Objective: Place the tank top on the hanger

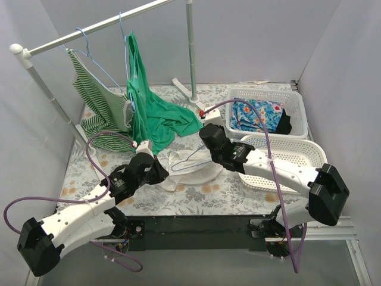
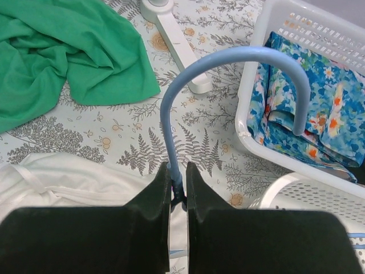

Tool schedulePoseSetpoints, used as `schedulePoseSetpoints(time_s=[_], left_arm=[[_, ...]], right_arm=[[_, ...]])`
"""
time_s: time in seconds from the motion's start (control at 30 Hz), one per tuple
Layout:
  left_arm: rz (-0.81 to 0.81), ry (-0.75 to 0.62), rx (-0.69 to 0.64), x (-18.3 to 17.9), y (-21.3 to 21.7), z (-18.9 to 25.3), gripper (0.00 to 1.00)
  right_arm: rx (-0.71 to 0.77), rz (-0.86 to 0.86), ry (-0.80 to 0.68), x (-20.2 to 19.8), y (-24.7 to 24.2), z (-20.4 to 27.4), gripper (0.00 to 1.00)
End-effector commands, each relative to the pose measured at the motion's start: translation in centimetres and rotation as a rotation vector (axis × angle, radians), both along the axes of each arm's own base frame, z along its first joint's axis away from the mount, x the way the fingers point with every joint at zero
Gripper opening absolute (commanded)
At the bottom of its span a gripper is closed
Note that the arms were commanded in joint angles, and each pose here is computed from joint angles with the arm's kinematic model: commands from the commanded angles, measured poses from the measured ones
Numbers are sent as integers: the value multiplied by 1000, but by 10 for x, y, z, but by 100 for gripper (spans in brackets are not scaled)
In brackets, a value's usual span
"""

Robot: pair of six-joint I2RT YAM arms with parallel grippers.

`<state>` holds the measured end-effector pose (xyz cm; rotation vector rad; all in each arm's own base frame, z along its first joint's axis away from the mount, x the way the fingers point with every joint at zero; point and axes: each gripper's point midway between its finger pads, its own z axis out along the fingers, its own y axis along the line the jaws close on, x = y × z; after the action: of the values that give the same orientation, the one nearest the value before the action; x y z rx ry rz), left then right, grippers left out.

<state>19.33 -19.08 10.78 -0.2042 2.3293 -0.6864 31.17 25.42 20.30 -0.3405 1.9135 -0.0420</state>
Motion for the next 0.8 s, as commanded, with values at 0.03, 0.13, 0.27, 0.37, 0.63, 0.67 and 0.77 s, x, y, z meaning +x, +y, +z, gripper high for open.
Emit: schedulePoseSetpoints(time_s=[0.03,0.13,0.27,0.37,0.63,0.67,0.77], left_arm=[[-30,-80,-56,10,-12,47,0],[-66,-112,-89,10,-20,64,1],[-162,-172,-139,10,-37,101,3],[-206,-188,-124,12,-44,112,4],[-288,-262,-177,9,-56,168,9],[-298,-267,-182,10,-59,171,9],[-329,-291,-218,11,-68,189,13]], right_arm=[[100,-20,-33,6,9,29,1],[116,-12,-30,7,14,36,1],[136,3,-38,12,26,52,1],[171,5,-71,18,33,80,1],[191,10,-165,27,37,141,1],[210,19,-175,28,40,151,1],[233,40,-182,28,47,170,1]])
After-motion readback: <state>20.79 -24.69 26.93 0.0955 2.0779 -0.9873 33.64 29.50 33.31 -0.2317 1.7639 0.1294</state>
